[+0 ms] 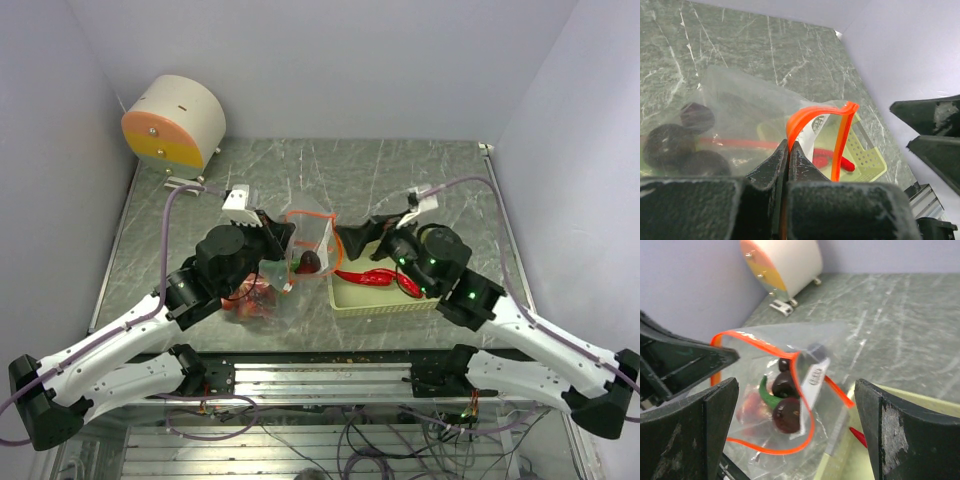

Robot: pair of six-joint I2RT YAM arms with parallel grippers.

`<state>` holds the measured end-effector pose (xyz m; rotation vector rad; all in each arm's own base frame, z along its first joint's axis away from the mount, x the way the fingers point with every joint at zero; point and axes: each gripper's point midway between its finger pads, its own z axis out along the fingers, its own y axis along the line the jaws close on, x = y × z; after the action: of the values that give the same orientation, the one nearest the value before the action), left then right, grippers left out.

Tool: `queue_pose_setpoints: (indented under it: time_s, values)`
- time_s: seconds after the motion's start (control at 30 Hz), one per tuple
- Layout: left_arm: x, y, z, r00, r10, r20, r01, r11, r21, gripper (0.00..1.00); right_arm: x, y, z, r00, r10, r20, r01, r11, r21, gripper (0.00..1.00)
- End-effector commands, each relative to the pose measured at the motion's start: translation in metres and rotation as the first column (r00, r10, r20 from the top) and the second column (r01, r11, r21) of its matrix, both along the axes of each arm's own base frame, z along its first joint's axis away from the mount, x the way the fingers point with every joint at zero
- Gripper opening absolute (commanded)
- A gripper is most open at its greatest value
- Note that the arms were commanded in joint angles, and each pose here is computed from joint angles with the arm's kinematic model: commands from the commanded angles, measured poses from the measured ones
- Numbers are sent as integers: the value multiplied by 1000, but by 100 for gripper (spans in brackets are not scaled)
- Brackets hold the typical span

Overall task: Place the food in the zip-top bag and seal the zipper
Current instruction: Place the fake vegetable in the zipper food storage bag, then pick up the fake vegetable from the bin.

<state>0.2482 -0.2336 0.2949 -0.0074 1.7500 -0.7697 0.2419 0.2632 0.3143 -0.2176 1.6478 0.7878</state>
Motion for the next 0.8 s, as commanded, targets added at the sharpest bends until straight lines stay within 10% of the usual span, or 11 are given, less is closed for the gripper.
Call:
queue_pose_setpoints:
  time_s: [0.0,0.3,0.57,0.77]
  values:
    - [-2,-1,13,1000,-6,22,6,999,-37,7,1,-58,-59,957,-250,-144,224,959,-174,100]
    - [-8,4,19,999,-15,34,16,998,-53,7,-1,-88,-191,820,-377,-430,130,856,-501,100]
    - [-12,17,21,999,14,48,-11,998,-54,7,-6,-37,-219,858,-88,-507,-196,855,-480,87]
    - [-11,19,17,999,23,47,-20,999,-51,7,15,-51,-226,885,-170,-432,-145,784,-604,75]
